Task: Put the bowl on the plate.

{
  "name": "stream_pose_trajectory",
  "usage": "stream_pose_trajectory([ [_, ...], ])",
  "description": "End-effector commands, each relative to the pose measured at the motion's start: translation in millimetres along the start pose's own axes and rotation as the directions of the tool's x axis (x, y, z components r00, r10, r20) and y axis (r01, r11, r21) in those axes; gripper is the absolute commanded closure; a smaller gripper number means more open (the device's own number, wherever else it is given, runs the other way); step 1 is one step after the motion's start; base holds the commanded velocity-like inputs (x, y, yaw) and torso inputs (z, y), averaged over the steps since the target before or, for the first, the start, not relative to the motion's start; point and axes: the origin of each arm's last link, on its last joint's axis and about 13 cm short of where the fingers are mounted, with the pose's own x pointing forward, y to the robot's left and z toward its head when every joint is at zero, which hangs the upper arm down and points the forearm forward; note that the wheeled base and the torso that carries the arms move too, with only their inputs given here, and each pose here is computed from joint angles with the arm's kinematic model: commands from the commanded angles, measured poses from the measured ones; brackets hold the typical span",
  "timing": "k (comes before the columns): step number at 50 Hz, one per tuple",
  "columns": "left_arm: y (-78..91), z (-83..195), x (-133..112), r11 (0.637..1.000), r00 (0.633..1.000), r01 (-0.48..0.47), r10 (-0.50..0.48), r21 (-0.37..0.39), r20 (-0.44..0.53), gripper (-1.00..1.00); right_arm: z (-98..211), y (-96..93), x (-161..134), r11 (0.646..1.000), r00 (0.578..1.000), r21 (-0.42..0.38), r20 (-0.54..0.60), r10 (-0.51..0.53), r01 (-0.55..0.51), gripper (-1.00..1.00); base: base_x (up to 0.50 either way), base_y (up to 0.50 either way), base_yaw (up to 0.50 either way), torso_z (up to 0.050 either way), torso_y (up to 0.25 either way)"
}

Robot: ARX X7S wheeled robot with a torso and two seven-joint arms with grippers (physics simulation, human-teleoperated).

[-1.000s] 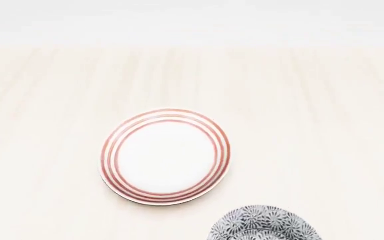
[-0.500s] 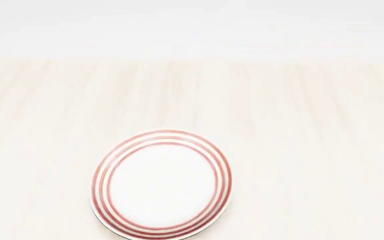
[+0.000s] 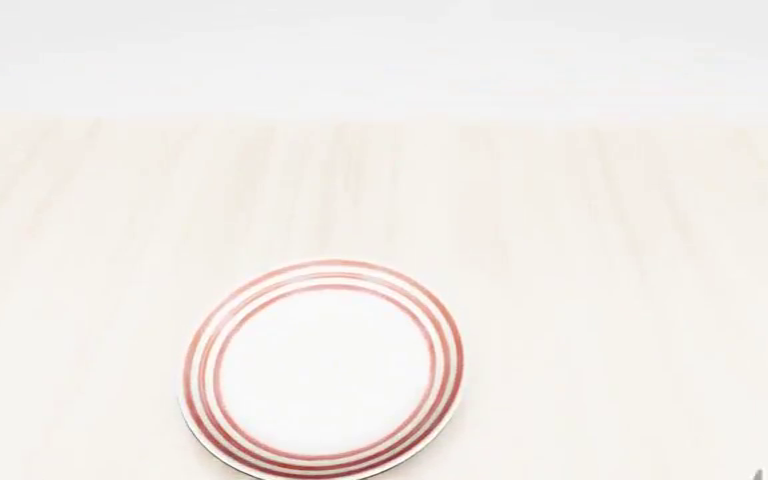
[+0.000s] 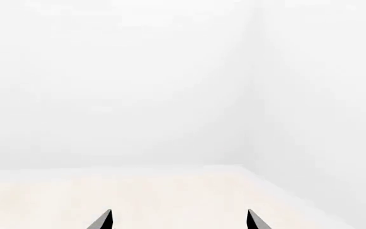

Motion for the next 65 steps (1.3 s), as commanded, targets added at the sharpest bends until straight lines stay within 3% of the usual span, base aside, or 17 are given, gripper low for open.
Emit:
stream_pose_trajectory([
  [1, 4.0, 0, -1, 0.999, 0.999, -0.042, 0.043, -0.034, 0.01, -1.0, 23, -6.1, 16, 0.987, 0.982, -0.09, -0.148, 0.116, -0.13, -1.0, 0.0, 0.0, 0.0, 0.0, 0.0],
  [7, 3.0, -10, 3, 0.997, 0.998, -0.063, 0.063, -0.032, -0.015, -1.0, 38, -11.4, 22, 0.972, 0.948, -0.054, -0.238, 0.212, -0.231, -1.0, 0.0, 0.0, 0.0, 0.0, 0.0],
  [10, 3.4, -16, 6, 0.997, 0.997, -0.075, 0.074, -0.027, -0.027, -1.0, 40, -14.1, 23, 0.964, 0.924, 0.003, -0.284, 0.257, -0.267, -1.0, 0.0, 0.0, 0.0, 0.0, 0.0],
  [17, 6.5, -19, 5, 0.996, 0.996, -0.085, 0.084, -0.025, -0.035, -1.0, 42, -18.6, 20, 0.931, 0.838, 0.084, -0.412, 0.357, -0.355, -1.0, 0.0, 0.0, 0.0, 0.0, 0.0],
  [26, 9.9, -23, 7, 0.995, 0.994, -0.097, 0.096, -0.024, -0.047, -1.0, 55, -25.8, 13, 0.898, 0.774, 0.108, -0.47, 0.424, -0.426, -1.0, 0.0, 0.0, 0.0, 0.0, 0.0],
  [27, 9.8, -23, 7, 0.995, 0.994, -0.096, 0.095, -0.024, -0.048, -1.0, 56, -26.3, 12, 0.895, 0.77, 0.105, -0.473, 0.428, -0.433, -1.0, 0.0, 0.0, 0.0, 0.0, 0.0],
  [28, 10.1, -24, 8, 0.995, 0.994, -0.095, 0.094, -0.024, -0.05, -1.0, 56, -27.1, 13, 0.9, 0.779, 0.044, -0.485, 0.398, -0.433, -1.0, 0.0, 0.0, 0.0, 0.0, 0.0],
  [36, 14.1, -22, 8, 0.994, 0.993, -0.108, 0.107, -0.028, -0.043, -1.0, 59, -27.3, 16, 0.891, 0.748, 0.072, -0.516, 0.419, -0.449, -1.0, 0.0, 0.0, 0.0, 0.0, 0.0],
  [49, 14.5, -21, 8, 0.993, 0.993, -0.115, 0.113, -0.028, -0.043, -1.0, 60, -29.3, 20, 0.889, 0.733, 0.085, -0.534, 0.421, -0.449, -1.0, 0.0, 0.0, 0.0, 0.0, 0.0],
  [51, 14.3, -20, 8, 0.993, 0.993, -0.113, 0.112, -0.026, -0.041, -1.0, 57, -30.5, 21, 0.895, 0.737, 0.056, -0.547, 0.398, -0.442, -1.0, 0.0, 0.0, 0.0, 0.0, 0.0],
  [65, 14.2, -20, 9, 0.993, 0.993, -0.116, 0.115, -0.026, -0.037, -1.0, 29, -35.8, 31, 0.906, 0.695, 0.147, -0.597, 0.402, -0.397, -1.0, 0.0, 0.0, 0.0, 0.0, 0.0],
])
